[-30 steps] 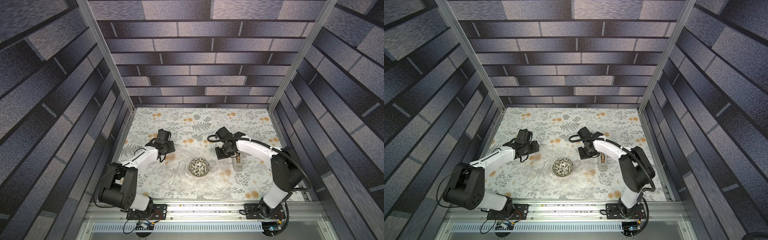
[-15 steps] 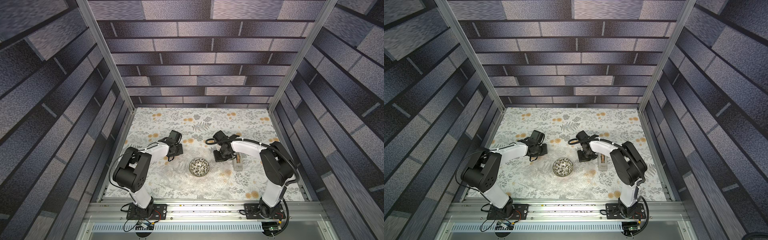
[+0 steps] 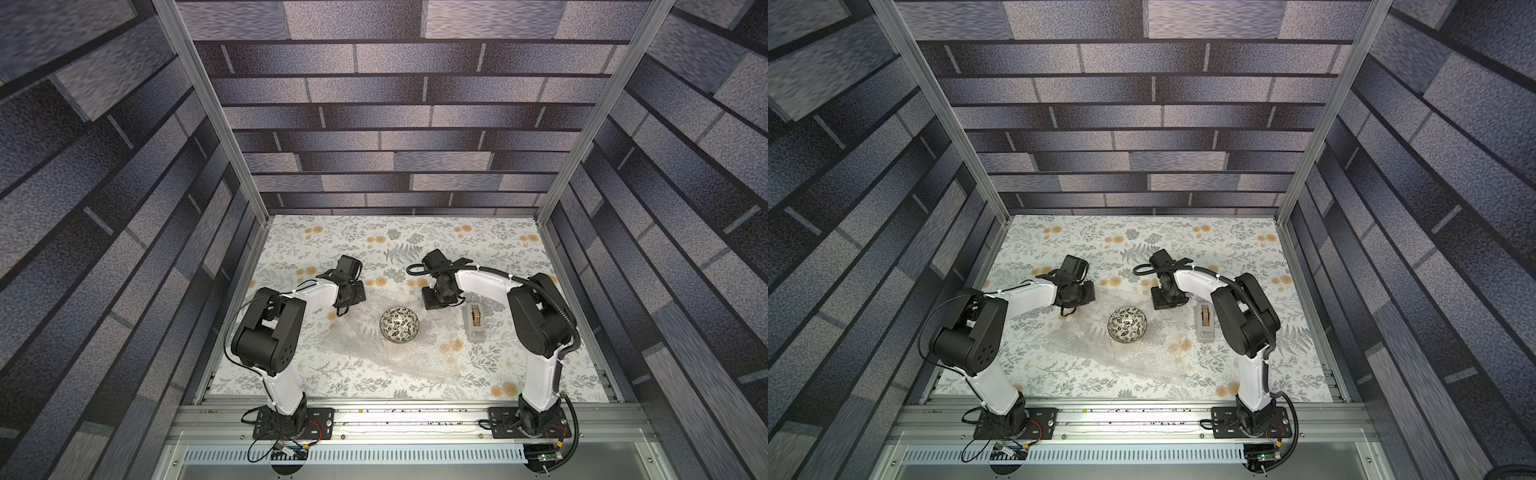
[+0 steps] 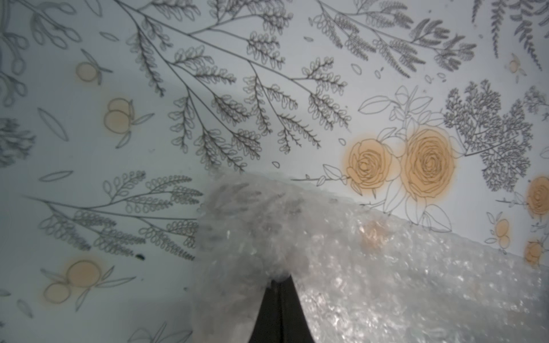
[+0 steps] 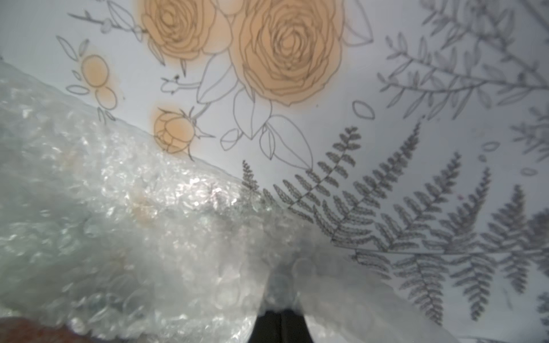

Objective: Wrap bowls in bubble wrap
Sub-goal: Adjust the bubble wrap at the center of the board.

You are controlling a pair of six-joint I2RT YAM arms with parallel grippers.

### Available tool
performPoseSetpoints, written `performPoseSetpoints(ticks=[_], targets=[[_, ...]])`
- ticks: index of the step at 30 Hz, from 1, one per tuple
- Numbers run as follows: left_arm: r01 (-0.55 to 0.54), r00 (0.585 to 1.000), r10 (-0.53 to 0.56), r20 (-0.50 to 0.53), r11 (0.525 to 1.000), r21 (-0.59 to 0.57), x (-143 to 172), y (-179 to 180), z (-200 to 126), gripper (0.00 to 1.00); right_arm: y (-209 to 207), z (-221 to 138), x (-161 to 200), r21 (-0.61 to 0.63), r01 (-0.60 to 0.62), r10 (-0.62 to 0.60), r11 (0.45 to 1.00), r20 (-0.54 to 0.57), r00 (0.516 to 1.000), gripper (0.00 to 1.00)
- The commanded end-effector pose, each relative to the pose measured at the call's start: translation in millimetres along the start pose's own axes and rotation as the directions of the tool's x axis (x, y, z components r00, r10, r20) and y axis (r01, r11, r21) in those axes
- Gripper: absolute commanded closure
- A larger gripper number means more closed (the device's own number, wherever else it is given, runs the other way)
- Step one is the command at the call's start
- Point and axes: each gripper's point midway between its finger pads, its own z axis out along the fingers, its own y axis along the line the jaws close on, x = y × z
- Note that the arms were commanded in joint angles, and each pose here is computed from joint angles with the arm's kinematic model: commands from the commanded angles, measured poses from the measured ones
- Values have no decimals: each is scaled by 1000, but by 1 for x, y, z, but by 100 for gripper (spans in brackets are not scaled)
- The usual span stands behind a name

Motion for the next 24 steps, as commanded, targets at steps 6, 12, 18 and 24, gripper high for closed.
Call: performPoseSetpoints(ticks=[6, 12, 18, 24], targets=[[63, 998, -64, -13, 997, -37, -17, 27, 3, 100, -25, 18, -17, 35, -7, 8, 999, -31, 999, 100], [-4, 1000, 4, -7, 998, -57, -12, 20, -21, 100, -6, -23, -7, -77, 2, -1, 997, 11, 1000, 100], [-25, 999, 23, -23, 997, -69, 9, 28, -48, 100, 3, -50, 28, -164, -4, 1, 986, -13, 1000, 100], [-18, 1000, 18, -7, 998, -57, 22, 31, -80, 100, 15, -72, 67, -275, -39, 29, 961, -40, 999, 96]])
